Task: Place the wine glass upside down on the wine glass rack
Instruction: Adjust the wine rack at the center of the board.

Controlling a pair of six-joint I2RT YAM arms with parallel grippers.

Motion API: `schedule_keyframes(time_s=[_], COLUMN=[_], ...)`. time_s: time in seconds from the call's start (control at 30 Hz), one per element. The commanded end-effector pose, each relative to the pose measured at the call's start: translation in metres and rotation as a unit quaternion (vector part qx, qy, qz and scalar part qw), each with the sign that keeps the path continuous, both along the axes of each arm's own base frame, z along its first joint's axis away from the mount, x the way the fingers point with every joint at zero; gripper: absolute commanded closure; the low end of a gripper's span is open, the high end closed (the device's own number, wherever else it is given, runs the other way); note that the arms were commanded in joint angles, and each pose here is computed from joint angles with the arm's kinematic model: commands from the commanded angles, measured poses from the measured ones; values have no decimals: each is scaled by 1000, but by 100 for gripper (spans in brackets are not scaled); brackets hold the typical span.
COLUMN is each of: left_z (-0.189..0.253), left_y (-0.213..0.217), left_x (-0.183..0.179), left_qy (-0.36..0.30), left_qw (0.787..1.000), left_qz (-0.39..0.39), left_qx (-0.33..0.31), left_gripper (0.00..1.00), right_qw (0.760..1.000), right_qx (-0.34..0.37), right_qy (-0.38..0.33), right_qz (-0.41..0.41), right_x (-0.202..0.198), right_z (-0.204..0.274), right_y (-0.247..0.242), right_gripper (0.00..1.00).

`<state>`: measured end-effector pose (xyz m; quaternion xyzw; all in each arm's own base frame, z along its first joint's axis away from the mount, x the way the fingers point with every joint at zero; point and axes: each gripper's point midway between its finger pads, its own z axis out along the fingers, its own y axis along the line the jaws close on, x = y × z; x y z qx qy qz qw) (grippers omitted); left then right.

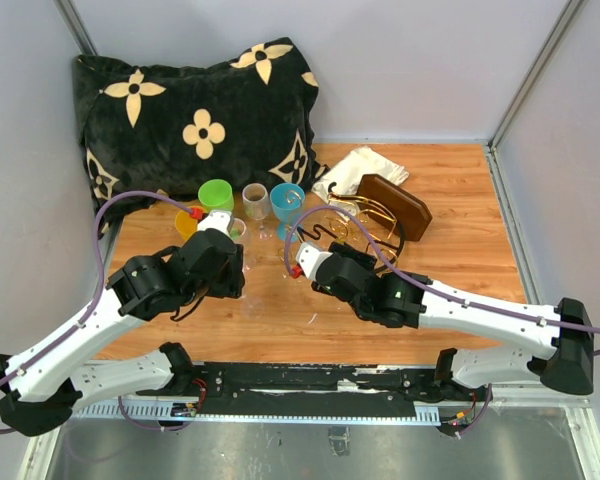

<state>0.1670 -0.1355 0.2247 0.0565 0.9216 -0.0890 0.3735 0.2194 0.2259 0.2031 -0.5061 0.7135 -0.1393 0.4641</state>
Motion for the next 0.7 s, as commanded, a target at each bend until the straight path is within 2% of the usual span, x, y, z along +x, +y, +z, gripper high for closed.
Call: schedule_keyframes(time_s=[0.0, 0.2, 0.5, 0.67], left_z=[2, 0, -1, 1], left_y=[1, 3, 3, 3], left_x=[2, 0, -1, -2], left_qy=[-12, -10, -9, -10], left_qw=[1000, 1000, 1000, 1000], left_qz=[10, 15, 15, 15], left_qx=[-8, -9, -12, -20], left_gripper=[55, 55, 55, 55], right_qw=[997, 997, 984, 979], right_qx=[-28, -58, -173, -190], right_qy=[57, 31, -36, -58], right_qz=[52, 48, -19, -41], right_x=[-17, -7, 19, 28], right_z=[-29, -43, -62, -67], right_y=[12, 16, 7, 9], right_gripper=[39, 23, 17, 19])
